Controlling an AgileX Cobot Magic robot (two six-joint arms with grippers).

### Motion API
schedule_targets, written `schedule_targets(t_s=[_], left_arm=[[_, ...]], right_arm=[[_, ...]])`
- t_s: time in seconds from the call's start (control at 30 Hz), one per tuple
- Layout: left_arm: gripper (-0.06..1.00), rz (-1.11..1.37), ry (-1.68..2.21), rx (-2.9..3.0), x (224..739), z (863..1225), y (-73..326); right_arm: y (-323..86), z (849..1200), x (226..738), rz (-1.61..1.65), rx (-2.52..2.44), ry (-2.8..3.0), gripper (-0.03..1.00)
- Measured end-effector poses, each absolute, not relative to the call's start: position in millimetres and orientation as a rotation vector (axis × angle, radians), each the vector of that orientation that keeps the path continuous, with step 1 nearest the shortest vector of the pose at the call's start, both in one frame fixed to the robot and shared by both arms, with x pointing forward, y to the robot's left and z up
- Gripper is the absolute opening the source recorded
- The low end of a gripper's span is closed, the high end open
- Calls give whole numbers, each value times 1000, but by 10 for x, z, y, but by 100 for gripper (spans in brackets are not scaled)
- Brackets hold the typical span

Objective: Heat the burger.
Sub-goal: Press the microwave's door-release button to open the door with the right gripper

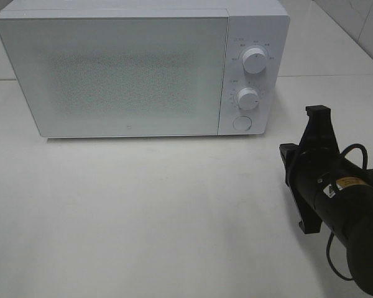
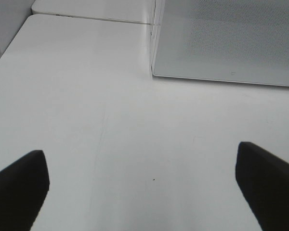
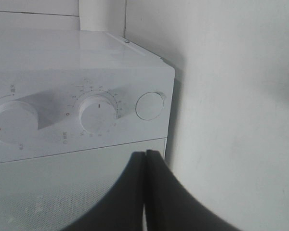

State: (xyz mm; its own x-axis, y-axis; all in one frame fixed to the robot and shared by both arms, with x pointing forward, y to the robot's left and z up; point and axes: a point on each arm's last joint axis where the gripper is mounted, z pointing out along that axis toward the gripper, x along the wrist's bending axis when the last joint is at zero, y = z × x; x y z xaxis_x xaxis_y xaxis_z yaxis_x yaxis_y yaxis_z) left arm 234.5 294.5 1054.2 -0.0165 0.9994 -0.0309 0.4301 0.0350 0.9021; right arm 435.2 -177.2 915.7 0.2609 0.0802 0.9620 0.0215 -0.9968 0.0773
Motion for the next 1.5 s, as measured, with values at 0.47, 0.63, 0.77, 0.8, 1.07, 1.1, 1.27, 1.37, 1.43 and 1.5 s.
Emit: schedule_targets(t_s=[0.47,0.63,0.77,0.8,1.07,1.1,1.27,1.37,1.43,1.5], left_arm=[[97,946,1552,1497,2345,10542,2945],[97,946,1552,1497,2345,10542,2945],[97,946,1552,1497,2345,10542,2945],[97,946,1552,1497,2345,10542,2945],[97,946,1552,1497,2345,10542,2945],[97,946,1552,1497,2345,10542,2945],[97,946,1552,1497,2345,10542,2945],[97,946,1552,1497,2345,10542,2945],[97,946,1552,1497,2345,10542,2945],[97,946,1552,1497,2345,10542,2945]], right_arm=[[-1664,9077,4760,1865,2474,98,2],[-1633,9013,4890,1825,2522,67,2],[-1609,8964,5016,1816,2535,68,2],[-1595,8939,5077,1814,2543,67,2],[-1535,8879,5290,1805,2581,94,2],[-1547,8868,5349,1797,2588,94,2],[-1539,8812,5466,1765,2615,88,2],[-1524,8785,5524,1764,2616,89,2],[-1521,8776,5546,1763,2617,86,2],[-1521,8754,5591,1758,2620,82,2]])
